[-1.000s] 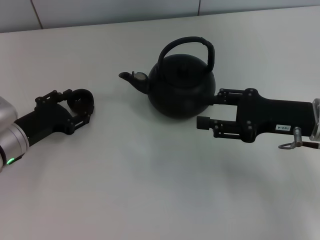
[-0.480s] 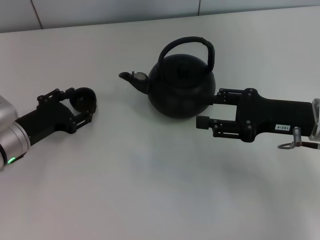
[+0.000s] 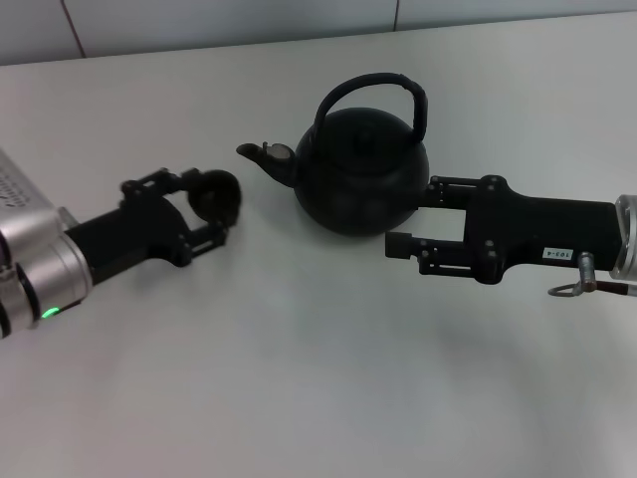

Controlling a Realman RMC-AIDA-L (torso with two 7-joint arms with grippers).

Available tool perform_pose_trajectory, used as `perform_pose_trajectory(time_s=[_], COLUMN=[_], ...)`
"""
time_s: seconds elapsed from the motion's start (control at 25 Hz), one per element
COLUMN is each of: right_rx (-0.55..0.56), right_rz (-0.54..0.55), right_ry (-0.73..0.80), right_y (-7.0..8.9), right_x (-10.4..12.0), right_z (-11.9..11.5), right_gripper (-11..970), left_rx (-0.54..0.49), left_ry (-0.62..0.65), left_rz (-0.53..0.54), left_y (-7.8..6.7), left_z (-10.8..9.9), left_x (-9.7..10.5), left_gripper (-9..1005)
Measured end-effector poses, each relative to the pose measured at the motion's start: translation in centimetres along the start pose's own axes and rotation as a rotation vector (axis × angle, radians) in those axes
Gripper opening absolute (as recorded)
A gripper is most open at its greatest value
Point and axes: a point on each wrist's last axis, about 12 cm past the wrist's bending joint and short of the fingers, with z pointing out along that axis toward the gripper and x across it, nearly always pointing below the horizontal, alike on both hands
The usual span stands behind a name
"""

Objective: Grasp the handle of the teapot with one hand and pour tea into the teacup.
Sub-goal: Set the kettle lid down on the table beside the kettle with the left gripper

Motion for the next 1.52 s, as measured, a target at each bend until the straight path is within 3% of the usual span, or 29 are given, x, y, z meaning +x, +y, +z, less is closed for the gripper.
perform_pose_trajectory(time_s=[0.72,1.52], right_rx=[-0.012,-0.011], right_rz=[-0.006,-0.011], right_ry=[0.0,0.001], right_y=[0.0,-0.2], right_x=[-0.2,-0.4], right_z=[0.2,0.4], right_gripper=[651,650], left_rx=[0.154,0.149], left_ry=[0.015,0.044], left_rz=[0.028,0.025], left_y=[-2.1,-2.1], left_z=[0.8,0.8], left_x=[-0.2,0.3], left_gripper=[690,691])
